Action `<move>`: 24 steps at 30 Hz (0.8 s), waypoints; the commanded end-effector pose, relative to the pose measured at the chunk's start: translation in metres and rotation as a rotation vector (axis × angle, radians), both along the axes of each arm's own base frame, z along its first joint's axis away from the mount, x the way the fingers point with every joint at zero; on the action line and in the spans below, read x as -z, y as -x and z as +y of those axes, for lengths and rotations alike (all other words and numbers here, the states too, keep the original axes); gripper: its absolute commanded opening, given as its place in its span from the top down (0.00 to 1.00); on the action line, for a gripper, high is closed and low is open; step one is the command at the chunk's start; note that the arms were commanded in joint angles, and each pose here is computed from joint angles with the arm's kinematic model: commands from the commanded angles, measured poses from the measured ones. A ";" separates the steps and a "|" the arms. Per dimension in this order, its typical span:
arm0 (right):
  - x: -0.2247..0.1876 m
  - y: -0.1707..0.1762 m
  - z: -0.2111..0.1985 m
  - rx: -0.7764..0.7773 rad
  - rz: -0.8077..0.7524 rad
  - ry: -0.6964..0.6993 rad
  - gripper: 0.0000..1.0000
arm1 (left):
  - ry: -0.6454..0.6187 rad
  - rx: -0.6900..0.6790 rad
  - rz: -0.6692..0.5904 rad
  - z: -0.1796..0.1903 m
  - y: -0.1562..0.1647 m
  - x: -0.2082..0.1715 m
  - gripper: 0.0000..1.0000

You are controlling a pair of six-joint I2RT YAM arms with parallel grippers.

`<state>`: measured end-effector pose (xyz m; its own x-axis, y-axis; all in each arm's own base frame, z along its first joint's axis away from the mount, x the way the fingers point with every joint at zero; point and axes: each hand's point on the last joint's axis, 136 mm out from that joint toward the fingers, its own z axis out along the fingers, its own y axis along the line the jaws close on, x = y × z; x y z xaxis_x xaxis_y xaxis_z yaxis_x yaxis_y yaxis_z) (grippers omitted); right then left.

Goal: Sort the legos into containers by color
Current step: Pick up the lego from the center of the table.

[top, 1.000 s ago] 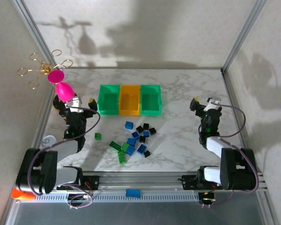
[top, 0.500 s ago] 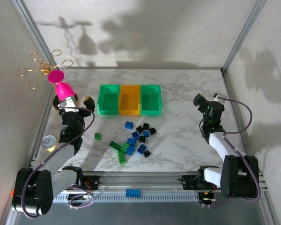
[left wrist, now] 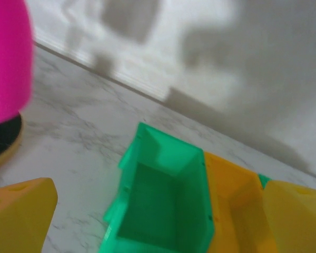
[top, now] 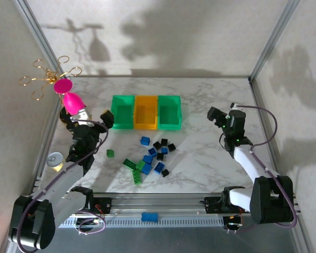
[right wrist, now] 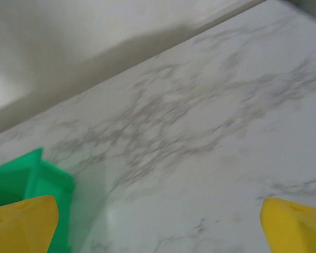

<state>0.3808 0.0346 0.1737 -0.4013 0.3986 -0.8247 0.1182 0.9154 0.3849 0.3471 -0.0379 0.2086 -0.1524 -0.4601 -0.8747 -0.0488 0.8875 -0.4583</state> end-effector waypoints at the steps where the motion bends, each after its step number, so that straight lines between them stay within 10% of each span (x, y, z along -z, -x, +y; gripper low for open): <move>1: 0.005 0.005 0.040 -0.140 0.081 -0.019 0.01 | 0.001 0.093 0.086 -0.029 0.004 0.010 0.01; 24: 0.043 0.121 0.177 -0.516 0.286 -0.097 0.01 | -0.262 0.406 0.598 -0.167 0.045 0.102 0.10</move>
